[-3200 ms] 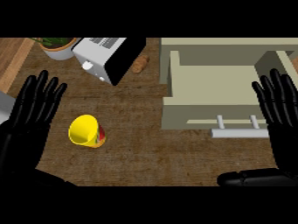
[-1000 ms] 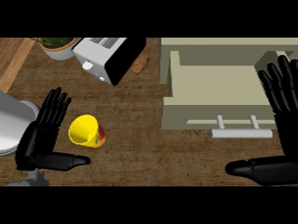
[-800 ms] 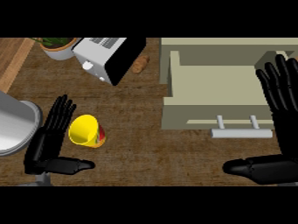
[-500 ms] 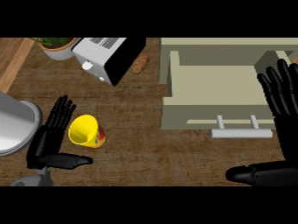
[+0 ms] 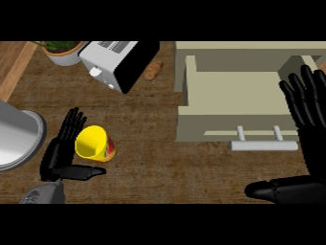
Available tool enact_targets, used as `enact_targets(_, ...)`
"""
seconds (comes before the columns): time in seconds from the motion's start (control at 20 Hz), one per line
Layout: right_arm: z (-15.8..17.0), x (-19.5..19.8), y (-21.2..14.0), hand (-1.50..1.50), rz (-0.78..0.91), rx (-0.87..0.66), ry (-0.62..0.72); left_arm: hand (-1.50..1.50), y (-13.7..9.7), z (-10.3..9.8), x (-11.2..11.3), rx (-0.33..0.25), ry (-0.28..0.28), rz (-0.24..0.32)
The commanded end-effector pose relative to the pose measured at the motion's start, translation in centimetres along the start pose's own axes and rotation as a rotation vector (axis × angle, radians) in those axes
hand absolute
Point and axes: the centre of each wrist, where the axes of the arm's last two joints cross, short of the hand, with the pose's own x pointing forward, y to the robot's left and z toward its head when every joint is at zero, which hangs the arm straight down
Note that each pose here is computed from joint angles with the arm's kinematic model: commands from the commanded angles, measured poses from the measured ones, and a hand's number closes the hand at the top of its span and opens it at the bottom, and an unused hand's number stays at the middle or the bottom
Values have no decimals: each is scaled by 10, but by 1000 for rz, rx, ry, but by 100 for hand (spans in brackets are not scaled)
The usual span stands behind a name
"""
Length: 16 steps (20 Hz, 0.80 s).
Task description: Pick up the cup, place it into the drawer and close the drawer
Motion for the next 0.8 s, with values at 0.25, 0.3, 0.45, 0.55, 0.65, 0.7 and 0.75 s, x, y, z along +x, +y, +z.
enact_targets(0.25, 5, 2, -5, -150, 4, 29, 6, -150, 17, -3, -31, 40, 26, -2)
enact_targets(0.3, -4, 2, 3, -150, -4, 19, 15, -150, 30, -17, -19, 24, 7, -27)
enact_targets(0.45, -11, 0, -9, -150, 14, 21, 11, -150, 26, 8, -34, 9, 3, -2)
enact_targets(0.55, -6, 13, 11, -150, -2, 6, -6, -150, 19, -16, -29, -10, 9, -30)
enact_targets(0.65, 16, 5, 7, -150, 11, 4, -8, -150, 37, 5, -25, -22, 22, -17)
enact_targets(0.7, 1, -17, 9, -150, -6, 34, -5, -150, 17, 17, -50, -2, 14, -13)
enact_targets(0.75, 3, 6, -5, -150, 0, 15, 4, -150, 14, -2, -48, -13, 12, -9)
